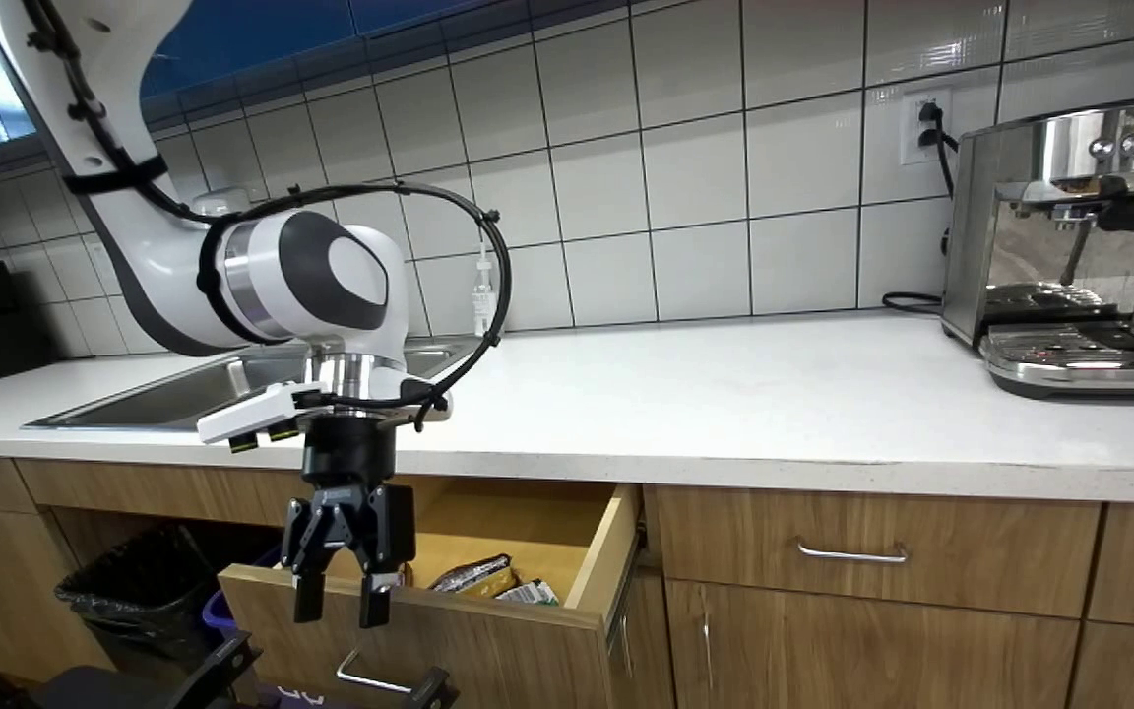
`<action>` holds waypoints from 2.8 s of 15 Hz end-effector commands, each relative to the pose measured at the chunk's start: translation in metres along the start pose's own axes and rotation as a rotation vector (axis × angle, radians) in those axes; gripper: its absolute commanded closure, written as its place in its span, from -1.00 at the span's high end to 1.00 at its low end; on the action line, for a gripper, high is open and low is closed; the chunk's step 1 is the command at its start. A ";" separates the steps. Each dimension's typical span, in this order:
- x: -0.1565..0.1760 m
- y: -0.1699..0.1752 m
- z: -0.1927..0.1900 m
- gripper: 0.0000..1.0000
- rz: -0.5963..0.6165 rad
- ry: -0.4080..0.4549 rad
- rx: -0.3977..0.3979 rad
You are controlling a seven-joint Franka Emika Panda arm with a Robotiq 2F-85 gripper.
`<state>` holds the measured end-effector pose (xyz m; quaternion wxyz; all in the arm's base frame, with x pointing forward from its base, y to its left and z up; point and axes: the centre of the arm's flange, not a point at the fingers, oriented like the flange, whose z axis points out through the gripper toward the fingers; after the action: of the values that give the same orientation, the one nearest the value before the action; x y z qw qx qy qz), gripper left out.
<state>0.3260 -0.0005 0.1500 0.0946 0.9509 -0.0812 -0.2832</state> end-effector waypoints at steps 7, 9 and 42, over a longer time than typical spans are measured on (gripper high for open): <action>0.021 -0.006 0.009 1.00 0.048 0.051 -0.044; 0.027 -0.007 0.008 1.00 0.075 0.086 -0.046; 0.092 -0.012 -0.045 1.00 0.204 0.308 0.048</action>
<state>0.4079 -0.0055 0.1357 0.1096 0.9707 -0.1533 -0.1491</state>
